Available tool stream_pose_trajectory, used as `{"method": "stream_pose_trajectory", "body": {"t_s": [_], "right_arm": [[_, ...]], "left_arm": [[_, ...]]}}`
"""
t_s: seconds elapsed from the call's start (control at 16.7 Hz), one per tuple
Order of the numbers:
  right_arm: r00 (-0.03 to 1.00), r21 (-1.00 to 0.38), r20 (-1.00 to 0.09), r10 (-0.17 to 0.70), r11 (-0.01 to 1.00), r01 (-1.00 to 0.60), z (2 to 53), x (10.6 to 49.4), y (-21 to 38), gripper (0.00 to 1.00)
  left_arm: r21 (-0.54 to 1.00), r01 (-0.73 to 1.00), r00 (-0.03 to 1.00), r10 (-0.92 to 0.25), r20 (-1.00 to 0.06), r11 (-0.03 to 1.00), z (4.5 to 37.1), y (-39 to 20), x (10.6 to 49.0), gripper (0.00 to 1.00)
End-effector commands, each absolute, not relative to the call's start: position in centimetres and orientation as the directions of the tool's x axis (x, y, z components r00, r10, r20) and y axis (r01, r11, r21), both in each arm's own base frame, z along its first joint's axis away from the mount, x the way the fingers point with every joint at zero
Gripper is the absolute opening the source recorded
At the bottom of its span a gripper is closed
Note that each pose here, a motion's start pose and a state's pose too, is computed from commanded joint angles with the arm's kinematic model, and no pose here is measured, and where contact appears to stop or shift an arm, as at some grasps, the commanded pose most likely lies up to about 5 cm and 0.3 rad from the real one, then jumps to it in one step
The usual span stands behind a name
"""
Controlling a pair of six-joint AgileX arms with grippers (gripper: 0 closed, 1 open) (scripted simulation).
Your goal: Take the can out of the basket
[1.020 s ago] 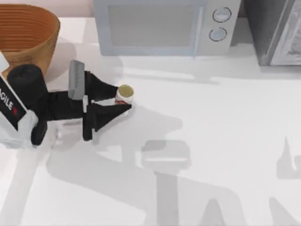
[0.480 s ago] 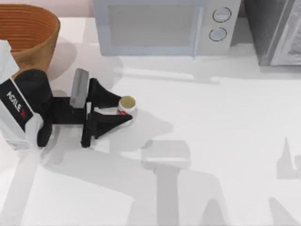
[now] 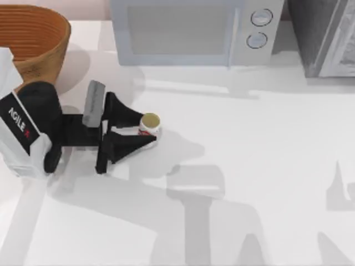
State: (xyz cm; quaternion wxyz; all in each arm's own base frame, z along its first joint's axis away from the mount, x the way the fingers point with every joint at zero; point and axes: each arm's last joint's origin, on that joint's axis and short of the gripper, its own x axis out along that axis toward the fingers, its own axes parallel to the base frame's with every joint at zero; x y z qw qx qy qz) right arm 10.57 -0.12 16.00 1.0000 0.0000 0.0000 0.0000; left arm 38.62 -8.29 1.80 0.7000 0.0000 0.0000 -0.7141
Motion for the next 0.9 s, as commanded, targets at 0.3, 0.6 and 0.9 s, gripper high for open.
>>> {"method": "stream_pose_trajectory", "body": {"t_s": [0.3,0.6,0.9], "right_arm": [[1.000,0.000,0.000,0.000,1.000,0.000,16.00,10.57,-0.12,1.00],[1.000,0.000,0.000,0.000,1.000,0.000,16.00,10.57,-0.12,1.00],[1.000,0.000,0.000,0.000,1.000,0.000,16.00,10.57,-0.12,1.00]], "left_arm": [[0.000,1.000,-0.020,-1.000,0.000,-0.020,1.80,-8.29,38.62,0.68],[0.000,1.000,-0.020,-1.000,0.000,-0.020,1.80,-8.29,38.62,1.00],[0.000,1.000,-0.020,-1.000,0.000,-0.020,1.80,-8.29,38.62,1.00]]}}
